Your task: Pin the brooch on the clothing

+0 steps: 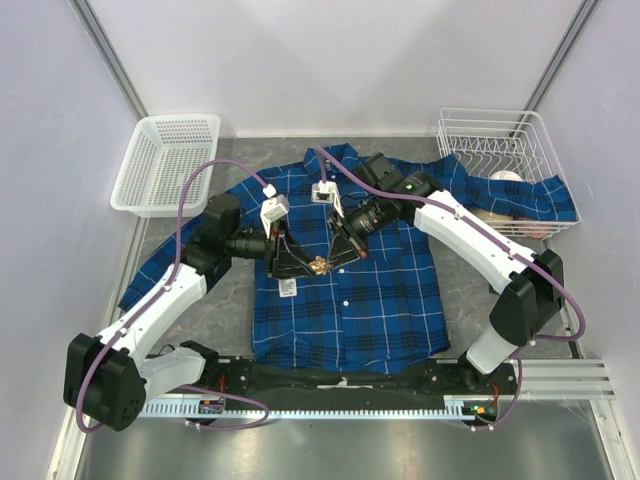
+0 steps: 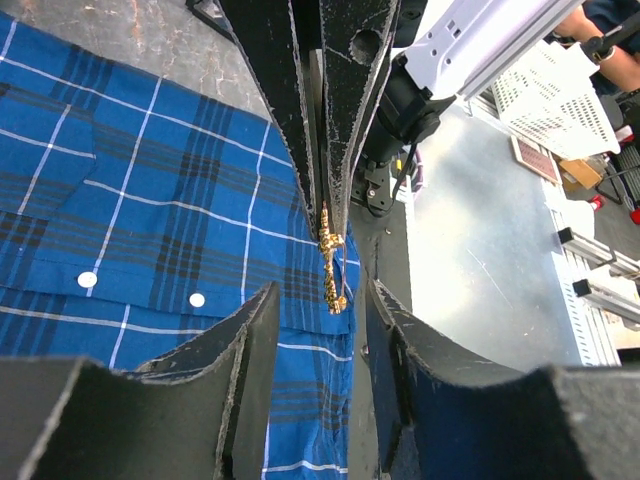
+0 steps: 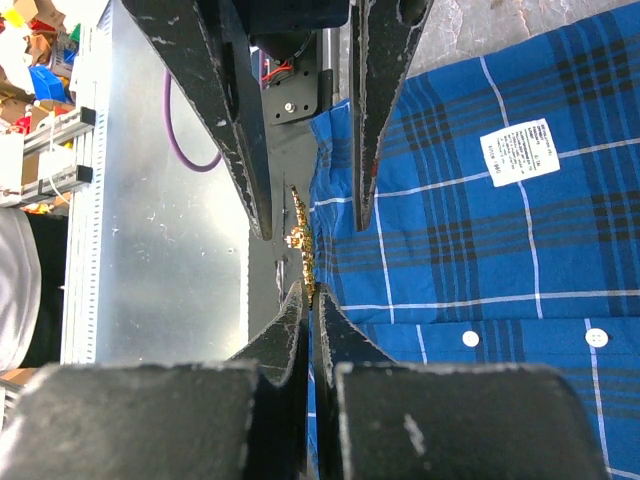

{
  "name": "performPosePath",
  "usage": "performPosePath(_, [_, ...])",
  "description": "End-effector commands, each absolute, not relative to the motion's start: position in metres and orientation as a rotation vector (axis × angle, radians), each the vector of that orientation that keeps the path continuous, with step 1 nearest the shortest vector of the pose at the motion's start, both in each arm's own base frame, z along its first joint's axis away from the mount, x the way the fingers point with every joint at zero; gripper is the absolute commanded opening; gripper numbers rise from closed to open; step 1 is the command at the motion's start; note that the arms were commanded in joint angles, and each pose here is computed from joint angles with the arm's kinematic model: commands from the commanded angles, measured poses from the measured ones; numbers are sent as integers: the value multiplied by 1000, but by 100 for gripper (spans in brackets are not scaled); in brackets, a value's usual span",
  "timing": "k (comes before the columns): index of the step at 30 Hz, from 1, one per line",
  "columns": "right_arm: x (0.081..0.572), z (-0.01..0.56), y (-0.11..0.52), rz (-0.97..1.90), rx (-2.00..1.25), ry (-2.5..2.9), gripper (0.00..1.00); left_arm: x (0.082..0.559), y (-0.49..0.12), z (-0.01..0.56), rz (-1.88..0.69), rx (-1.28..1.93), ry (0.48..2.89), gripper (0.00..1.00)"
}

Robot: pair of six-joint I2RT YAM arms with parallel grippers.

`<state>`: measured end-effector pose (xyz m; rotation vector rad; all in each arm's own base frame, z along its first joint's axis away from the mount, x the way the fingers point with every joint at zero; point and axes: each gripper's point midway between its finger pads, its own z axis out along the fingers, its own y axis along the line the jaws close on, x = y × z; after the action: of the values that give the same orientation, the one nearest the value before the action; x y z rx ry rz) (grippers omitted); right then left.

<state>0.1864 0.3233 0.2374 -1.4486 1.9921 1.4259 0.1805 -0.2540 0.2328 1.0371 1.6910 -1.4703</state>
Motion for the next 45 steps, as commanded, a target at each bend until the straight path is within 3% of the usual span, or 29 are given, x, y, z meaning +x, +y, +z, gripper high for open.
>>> performPosePath(1, [186, 254, 330, 1436, -1471, 1904, 0, 180, -259, 249, -1461, 1105, 1590, 45])
performPosePath(3, [186, 253, 330, 1433, -1472, 1907, 0, 181, -259, 249, -1463, 1094, 1599, 40])
performPosePath(8, [186, 253, 331, 1424, -1479, 1903, 0, 187, -261, 251, -1456, 1071, 1607, 38])
performPosePath(15, [185, 252, 330, 1417, -1480, 1910, 0, 187, -262, 250, -1468, 1066, 1614, 12])
performPosePath(21, [185, 257, 334, 1461, -1451, 1912, 0, 190, -263, 247, -1466, 1031, 1644, 2])
performPosePath(38, [191, 260, 341, 1530, -1380, 1937, 0, 198, -270, 245, -1447, 813, 1708, 2])
performPosePath(45, [194, 257, 339, 1523, -1368, 1951, 0, 196, -271, 250, -1479, 805, 1705, 24])
